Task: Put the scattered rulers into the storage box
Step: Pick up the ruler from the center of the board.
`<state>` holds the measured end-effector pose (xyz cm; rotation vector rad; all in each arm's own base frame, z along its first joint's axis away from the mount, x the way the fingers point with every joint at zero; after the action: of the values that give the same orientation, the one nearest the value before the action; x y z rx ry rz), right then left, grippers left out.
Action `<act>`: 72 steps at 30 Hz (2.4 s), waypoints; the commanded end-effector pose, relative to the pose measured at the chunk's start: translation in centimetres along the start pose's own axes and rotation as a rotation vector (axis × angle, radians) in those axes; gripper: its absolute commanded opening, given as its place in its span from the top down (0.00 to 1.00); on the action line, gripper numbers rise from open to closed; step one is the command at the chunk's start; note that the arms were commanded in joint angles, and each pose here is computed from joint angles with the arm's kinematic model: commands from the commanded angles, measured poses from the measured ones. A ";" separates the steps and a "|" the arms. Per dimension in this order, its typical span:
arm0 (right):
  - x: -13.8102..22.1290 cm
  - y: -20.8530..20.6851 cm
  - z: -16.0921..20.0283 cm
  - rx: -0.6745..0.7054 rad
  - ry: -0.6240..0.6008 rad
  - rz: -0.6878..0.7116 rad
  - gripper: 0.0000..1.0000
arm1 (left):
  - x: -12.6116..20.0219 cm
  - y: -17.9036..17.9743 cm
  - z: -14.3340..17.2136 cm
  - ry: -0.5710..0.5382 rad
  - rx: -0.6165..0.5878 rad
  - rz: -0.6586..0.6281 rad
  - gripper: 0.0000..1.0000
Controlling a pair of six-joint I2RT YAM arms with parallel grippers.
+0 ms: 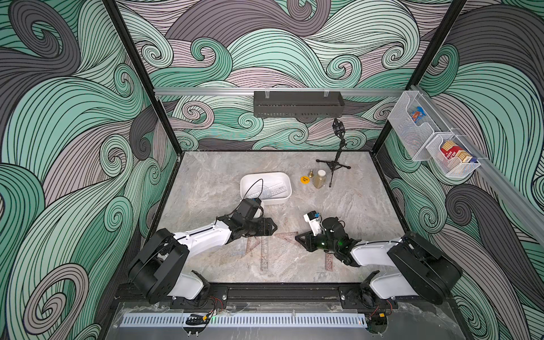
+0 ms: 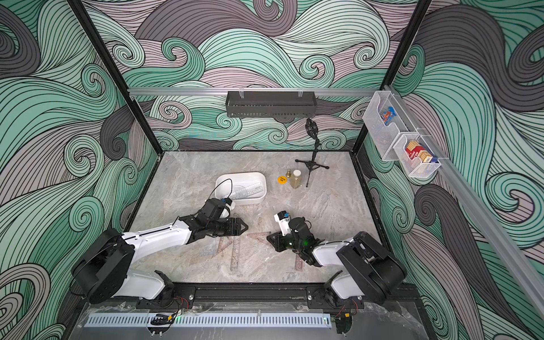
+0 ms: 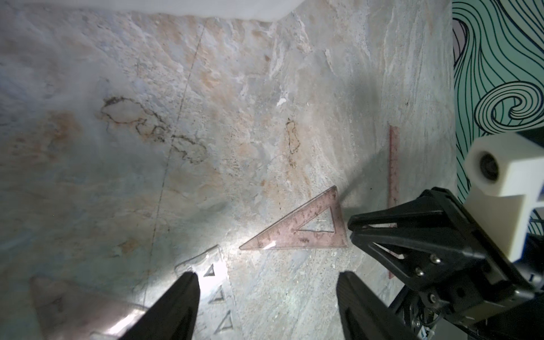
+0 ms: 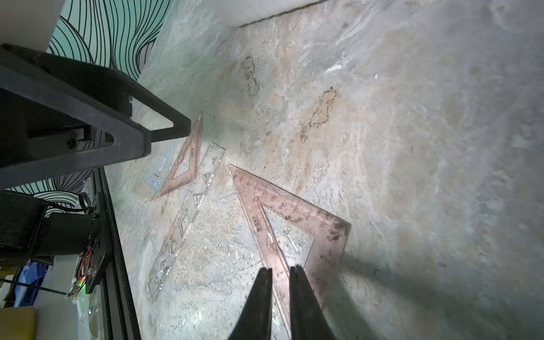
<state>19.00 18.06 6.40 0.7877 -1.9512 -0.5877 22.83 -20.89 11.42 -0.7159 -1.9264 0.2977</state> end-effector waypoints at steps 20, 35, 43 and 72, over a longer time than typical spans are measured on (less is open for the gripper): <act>-0.4 -1.5 0.6 -0.041 0.005 0.002 0.85 | -0.9 -0.2 -0.5 0.013 0.014 0.028 0.21; -0.2 -2.3 1.3 -0.065 0.016 0.027 0.85 | -1.4 -0.3 -0.2 0.030 0.020 0.065 0.21; -0.4 -2.6 1.5 -0.070 0.027 0.028 0.85 | -2.0 -0.4 0.1 0.045 0.037 0.098 0.21; -0.6 -3.3 2.1 -0.085 0.049 0.028 0.85 | -5.1 0.1 0.5 0.108 0.056 0.122 0.60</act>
<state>19.56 17.40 4.69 0.7994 -1.9449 -0.6571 24.15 -23.60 7.77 -0.7966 -1.7951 0.3855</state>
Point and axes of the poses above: each gripper's point midway between its finger pads, its own x axis back along the fingers, its own y axis along the line the jaws close on, z = x × y, the point moved 7 cm from there along x, back along the fingers, and after that the axes turned 9 degrees about -x, right-handed, at the moved point
